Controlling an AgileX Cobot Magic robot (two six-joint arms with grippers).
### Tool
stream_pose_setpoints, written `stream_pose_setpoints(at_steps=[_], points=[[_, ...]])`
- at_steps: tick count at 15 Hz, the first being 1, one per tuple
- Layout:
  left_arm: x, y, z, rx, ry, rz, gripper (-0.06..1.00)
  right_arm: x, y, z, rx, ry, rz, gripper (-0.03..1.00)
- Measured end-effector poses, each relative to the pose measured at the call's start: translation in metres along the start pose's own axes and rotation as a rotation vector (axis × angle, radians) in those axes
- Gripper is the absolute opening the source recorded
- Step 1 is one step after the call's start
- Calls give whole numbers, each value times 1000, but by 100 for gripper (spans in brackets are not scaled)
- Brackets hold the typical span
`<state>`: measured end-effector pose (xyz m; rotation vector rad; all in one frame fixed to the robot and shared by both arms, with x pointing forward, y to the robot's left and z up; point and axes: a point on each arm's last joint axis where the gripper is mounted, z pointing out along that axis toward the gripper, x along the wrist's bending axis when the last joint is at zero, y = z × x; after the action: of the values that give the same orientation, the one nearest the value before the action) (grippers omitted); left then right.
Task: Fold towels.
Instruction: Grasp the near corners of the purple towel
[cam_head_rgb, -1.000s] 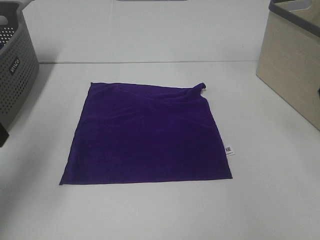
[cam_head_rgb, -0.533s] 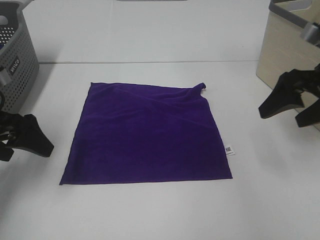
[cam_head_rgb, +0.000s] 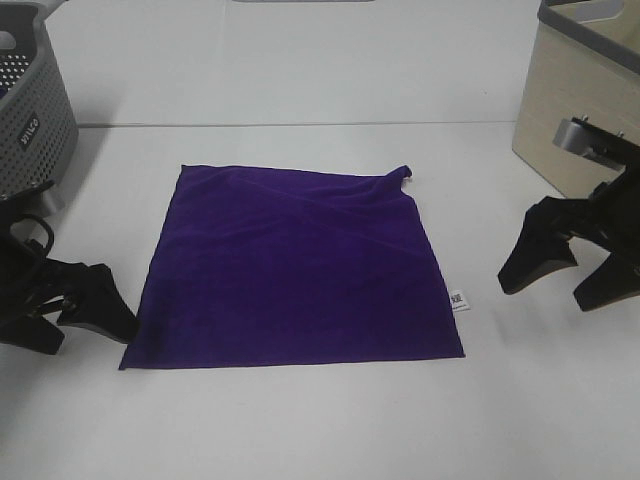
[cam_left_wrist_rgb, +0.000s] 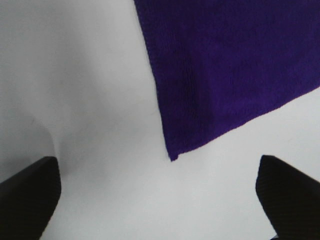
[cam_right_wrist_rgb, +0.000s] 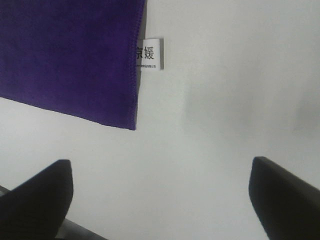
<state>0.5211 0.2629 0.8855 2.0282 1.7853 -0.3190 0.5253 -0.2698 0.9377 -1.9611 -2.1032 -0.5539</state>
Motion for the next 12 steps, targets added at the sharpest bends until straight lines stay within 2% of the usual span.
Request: stream_pose_setpoints(at_steps=[1,6,8,12], points=[[1,2,5,-10,-21,-3,99,-5,0,13,40,16,-7,92],[1,4,15,-26,-71,-35,99,-10,6,53,56,176,31,92],[1,5,15,-30,-74,-41,99,-13,4,65,87,207,62,92],[1,5,15,-29,-75,-46,99,-14,4,67,86,210,62,92]])
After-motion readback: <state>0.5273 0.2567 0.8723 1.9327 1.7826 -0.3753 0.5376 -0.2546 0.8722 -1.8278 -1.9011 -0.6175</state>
